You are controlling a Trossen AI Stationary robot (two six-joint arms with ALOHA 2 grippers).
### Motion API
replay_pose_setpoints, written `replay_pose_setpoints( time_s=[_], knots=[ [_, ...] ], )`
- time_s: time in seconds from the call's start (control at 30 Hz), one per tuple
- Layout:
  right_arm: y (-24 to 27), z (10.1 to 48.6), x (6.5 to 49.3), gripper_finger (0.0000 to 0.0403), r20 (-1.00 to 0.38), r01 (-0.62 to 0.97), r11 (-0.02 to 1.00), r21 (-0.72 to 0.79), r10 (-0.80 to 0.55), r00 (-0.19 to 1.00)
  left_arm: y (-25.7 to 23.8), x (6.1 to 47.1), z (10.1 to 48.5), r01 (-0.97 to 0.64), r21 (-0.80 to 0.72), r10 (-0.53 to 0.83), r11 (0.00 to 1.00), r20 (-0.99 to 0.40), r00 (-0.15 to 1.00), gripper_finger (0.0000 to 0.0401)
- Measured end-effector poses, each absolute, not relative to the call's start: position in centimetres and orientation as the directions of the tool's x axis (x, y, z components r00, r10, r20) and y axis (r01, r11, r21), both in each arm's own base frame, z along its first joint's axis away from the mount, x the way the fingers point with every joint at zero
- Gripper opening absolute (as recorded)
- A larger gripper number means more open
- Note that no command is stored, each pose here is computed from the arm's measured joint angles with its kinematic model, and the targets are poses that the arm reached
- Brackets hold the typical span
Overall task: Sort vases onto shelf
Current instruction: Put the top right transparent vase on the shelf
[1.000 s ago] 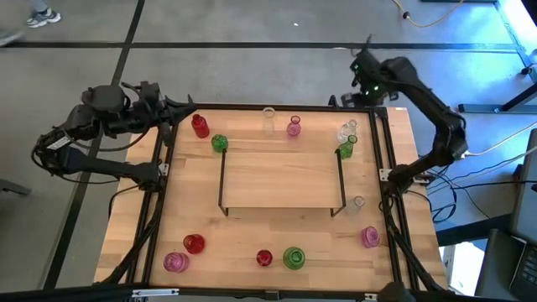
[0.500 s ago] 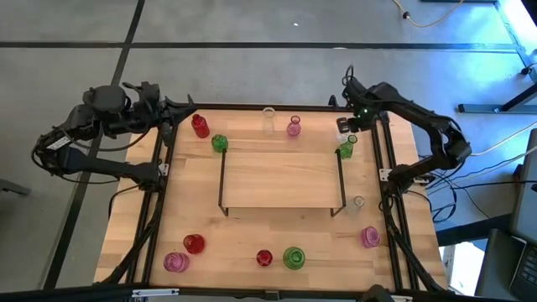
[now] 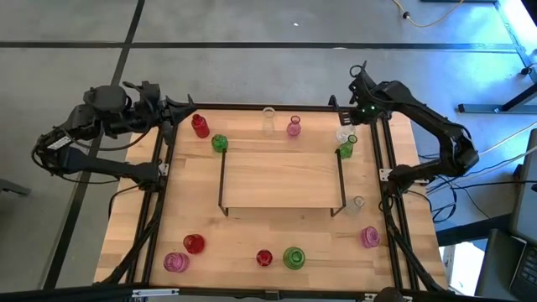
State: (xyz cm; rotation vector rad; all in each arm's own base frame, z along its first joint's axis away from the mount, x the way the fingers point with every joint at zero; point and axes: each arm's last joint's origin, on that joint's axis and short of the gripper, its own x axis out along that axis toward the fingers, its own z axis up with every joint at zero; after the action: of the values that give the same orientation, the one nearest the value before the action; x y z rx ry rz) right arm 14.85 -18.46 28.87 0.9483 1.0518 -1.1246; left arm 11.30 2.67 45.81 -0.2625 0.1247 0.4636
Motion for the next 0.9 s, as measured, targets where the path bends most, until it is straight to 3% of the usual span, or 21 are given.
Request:
replay_pose_setpoints(
  time_s=[0.27,0.47,0.77,0.9],
  knots=[
    [-20.2,27.9,14.9,0.0115,-0.962,0.993,0.114,0.029,-0.265,0.059,2.9,13.0,45.3,-0.461,-0.209,0.418,0.862,-0.219,0.882,0.0],
    [-21.0,26.6,15.2,0.0115,-0.979,0.993,0.112,0.036,-0.196,0.058,2.9,13.8,45.1,-0.425,-0.217,0.373,0.879,-0.244,0.895,0.0],
    [-21.8,24.5,16.1,0.0113,-0.994,0.979,0.198,0.055,-0.083,0.073,3.0,14.1,45.0,-0.42,-0.221,0.365,0.88,-0.252,0.896,0.0],
    [-21.8,23.9,16.3,0.0067,-0.994,0.963,0.253,0.093,-0.039,0.106,2.9,14.1,45.0,-0.42,-0.222,0.364,0.88,-0.252,0.897,0.0]
  ],
)
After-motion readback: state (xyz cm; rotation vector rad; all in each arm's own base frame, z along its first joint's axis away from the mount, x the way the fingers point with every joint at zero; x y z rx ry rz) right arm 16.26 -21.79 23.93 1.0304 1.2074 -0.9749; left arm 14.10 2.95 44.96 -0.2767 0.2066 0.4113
